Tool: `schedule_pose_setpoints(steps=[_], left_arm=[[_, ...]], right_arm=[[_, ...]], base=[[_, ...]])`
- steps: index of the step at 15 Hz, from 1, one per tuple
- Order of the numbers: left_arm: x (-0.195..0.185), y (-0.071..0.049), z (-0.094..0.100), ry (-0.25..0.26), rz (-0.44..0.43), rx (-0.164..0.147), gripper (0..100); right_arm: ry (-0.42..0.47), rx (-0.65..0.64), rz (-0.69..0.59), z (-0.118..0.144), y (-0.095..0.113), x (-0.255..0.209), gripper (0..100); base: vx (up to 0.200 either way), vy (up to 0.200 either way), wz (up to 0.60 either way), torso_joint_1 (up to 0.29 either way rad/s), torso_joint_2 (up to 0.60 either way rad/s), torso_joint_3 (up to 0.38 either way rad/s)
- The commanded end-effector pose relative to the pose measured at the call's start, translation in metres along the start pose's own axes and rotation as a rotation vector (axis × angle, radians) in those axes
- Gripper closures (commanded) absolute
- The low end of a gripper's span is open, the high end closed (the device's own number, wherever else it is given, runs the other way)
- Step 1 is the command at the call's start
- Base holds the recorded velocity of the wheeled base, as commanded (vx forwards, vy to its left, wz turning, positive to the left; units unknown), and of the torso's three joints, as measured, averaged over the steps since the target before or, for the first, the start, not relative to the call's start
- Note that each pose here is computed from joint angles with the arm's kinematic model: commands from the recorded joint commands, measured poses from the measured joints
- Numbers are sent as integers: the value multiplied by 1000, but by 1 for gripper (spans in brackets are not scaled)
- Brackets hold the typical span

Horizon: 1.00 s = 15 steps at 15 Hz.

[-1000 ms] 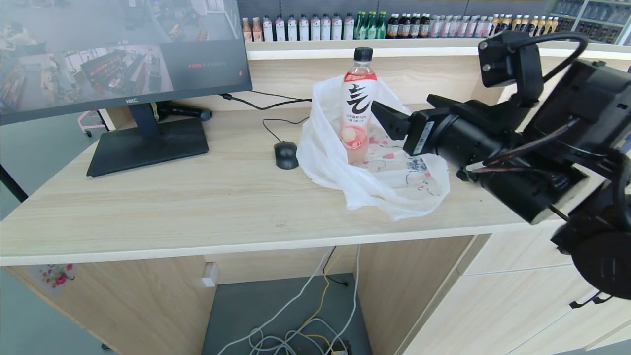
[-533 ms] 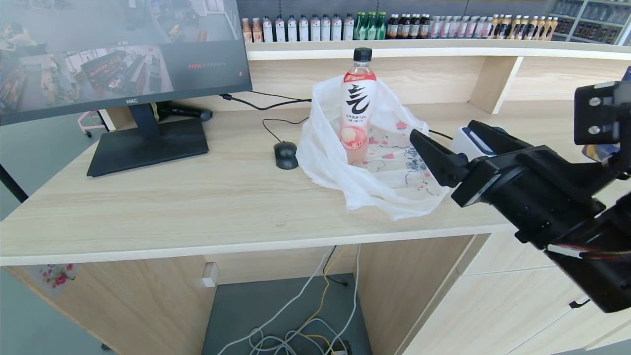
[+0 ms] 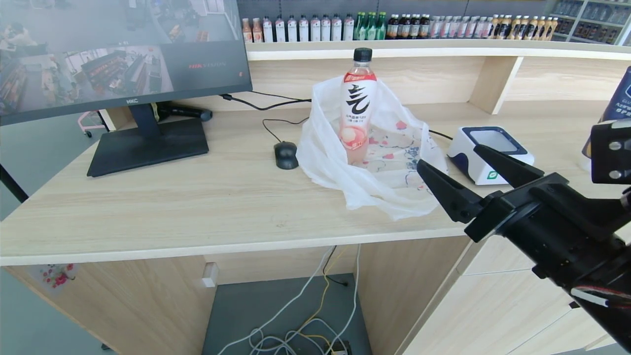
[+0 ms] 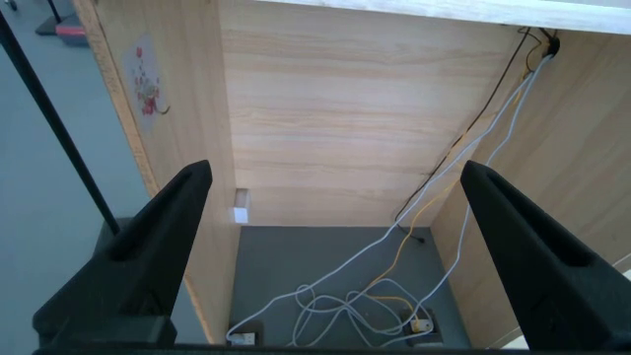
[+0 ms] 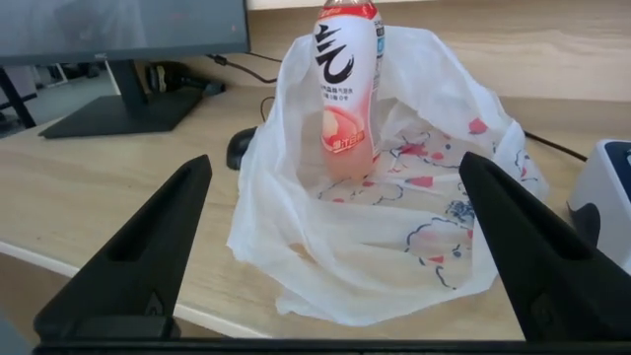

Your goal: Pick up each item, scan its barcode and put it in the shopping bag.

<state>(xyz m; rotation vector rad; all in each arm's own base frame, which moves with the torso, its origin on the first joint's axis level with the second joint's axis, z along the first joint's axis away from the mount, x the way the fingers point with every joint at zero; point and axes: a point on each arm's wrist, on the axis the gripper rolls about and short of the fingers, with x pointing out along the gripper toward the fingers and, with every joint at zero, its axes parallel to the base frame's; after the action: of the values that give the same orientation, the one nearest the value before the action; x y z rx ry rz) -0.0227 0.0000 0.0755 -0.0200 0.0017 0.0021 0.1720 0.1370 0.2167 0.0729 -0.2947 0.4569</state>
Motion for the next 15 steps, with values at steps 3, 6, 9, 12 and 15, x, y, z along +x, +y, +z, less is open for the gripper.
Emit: schedule_pose_setpoints(steps=[3,6,9,12,15], left_arm=[[0,0,0,0,1,0,0],[0,0,0,0,1,0,0],[0,0,0,0,1,0,0],[0,0,0,0,1,-1,0],[0,0,0,-2,1,-3,0]], right_arm=[[5,-2,1,-1,0,-1,0],[4,-1,1,-1,0,-1,0],[2,-1,1,-1,-1,-1,0],[-13,2,1,3,0,3,0],[1,-8,-3,2,0,3,0]], base=[[-133,0,0,11,5,-2],[0,0,0,0,0,0],[0,-200,0,7,9,1],[0,-200,0,9,7,2],[0,-200,0,-1,1,4]])
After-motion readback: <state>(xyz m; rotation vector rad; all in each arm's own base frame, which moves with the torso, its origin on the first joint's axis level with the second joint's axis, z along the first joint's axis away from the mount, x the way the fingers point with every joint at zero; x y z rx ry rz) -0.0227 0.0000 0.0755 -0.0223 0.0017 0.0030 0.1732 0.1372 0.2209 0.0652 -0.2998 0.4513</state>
